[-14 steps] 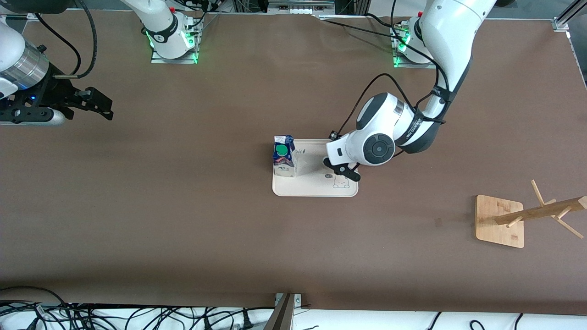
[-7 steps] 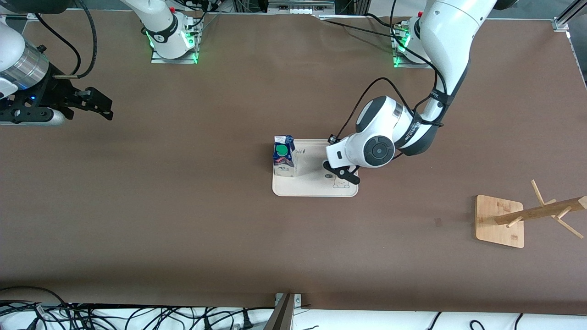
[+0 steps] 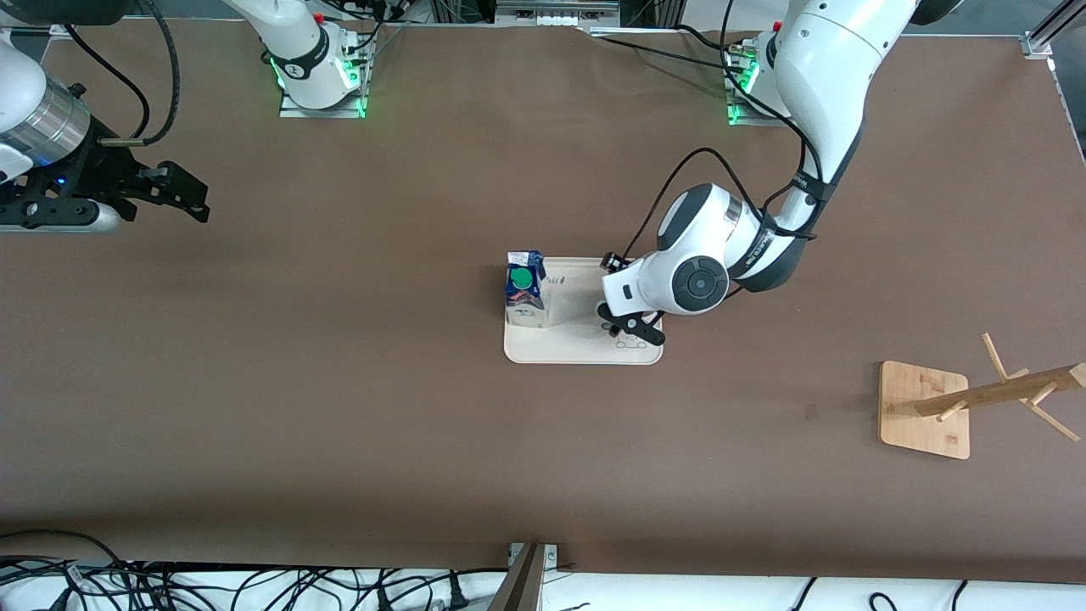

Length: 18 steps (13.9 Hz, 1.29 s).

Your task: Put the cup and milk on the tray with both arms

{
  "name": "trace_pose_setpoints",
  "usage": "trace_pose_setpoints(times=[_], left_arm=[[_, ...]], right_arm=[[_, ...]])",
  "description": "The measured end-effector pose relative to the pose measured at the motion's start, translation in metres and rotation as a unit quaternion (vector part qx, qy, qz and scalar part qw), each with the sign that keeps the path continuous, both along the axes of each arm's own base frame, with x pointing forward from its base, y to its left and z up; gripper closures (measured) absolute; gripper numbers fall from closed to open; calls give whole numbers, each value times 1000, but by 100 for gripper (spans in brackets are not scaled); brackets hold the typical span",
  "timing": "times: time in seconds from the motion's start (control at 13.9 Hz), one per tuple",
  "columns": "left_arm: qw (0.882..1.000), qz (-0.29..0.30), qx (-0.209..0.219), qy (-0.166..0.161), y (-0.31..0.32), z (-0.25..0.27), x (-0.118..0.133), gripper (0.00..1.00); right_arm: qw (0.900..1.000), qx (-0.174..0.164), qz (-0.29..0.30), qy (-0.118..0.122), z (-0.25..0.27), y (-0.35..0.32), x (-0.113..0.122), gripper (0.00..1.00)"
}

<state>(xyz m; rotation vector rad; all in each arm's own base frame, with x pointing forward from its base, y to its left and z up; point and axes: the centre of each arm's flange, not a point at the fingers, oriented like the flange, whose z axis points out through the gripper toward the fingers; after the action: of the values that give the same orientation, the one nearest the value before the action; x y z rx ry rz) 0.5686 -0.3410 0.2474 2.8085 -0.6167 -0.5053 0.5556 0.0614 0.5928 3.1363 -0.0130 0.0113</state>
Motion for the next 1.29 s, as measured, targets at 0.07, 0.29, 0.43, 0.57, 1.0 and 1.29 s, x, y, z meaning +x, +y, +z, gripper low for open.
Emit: trace_pose_setpoints(times=[0.07,0.29,0.43,0.57,1.0,1.29], left_arm=[[1000,1,-3,-6,-1,8,3,1],[1000,-6,-2,-16,3,57,3,0],[1000,-3,1,-27,17,106,3,0],[999,19,4,-47,54,162,10,0],[994,76,60,-53,154,239,6,0],[983,156,75,-60,242,253,22,0]], right_arm=[[1000,0,0,0,0,0,0,0],[1000,0,1,0,0,2,0,0],[1000,0,2,-1,1,2,0,0],[1000,0,2,-4,2,2,0,0],[1000,1,1,-9,2,2,2,0],[1000,1,2,-13,2,2,3,0]])
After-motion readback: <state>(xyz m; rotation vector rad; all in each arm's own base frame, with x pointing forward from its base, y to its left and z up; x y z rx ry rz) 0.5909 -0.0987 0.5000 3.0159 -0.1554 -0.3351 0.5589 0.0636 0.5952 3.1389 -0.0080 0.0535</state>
